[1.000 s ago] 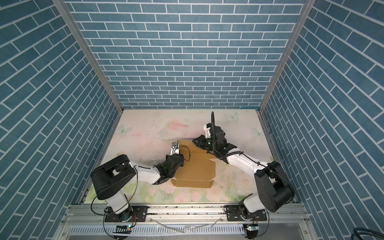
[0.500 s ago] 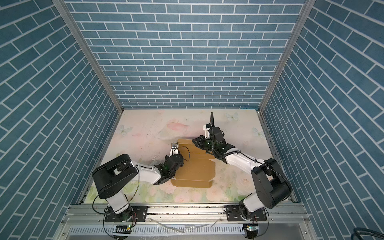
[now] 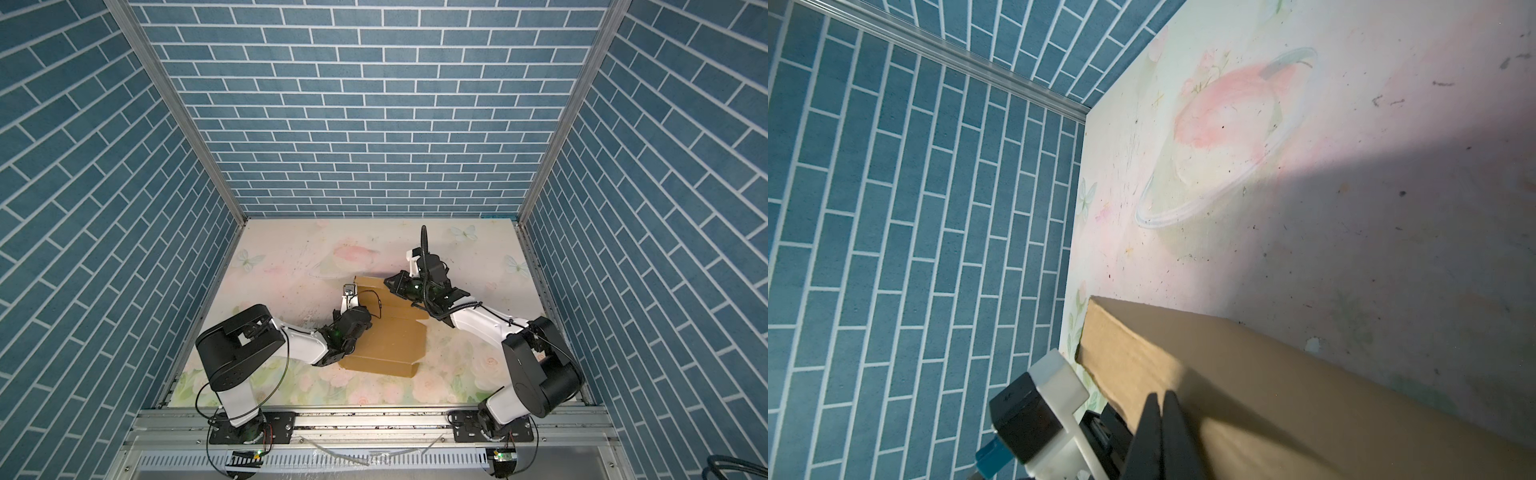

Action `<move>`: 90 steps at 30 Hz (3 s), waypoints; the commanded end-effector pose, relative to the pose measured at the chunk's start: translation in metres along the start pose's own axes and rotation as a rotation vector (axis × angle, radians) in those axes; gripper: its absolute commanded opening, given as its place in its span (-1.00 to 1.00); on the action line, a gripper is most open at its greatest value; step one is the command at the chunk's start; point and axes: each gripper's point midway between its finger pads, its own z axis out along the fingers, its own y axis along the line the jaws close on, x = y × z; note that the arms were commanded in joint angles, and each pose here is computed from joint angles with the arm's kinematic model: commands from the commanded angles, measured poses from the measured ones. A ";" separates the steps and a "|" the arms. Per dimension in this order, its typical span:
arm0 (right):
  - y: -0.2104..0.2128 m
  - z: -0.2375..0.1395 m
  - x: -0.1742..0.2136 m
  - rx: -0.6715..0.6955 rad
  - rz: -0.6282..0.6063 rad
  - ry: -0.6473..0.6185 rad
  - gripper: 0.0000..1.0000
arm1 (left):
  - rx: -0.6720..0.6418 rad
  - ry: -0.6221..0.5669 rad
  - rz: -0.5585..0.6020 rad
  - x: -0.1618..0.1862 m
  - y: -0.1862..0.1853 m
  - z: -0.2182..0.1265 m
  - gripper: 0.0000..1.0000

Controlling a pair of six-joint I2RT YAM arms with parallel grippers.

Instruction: Fold the paper box

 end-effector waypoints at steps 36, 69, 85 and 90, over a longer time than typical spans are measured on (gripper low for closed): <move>-0.023 0.011 0.008 0.069 0.041 0.020 -0.90 | -0.025 -0.012 -0.015 -0.009 0.013 -0.009 -0.35; -0.008 0.002 -0.003 0.058 0.007 -0.012 -0.53 | -0.003 -0.011 0.011 -0.014 0.005 -0.002 -0.80; 0.025 -0.075 -0.040 0.225 -0.191 -0.116 -0.04 | 0.060 0.027 0.025 0.003 0.002 -0.005 -0.82; 0.018 -0.103 -0.042 0.342 -0.257 -0.104 0.02 | 0.079 0.027 0.036 0.006 -0.001 -0.004 -0.82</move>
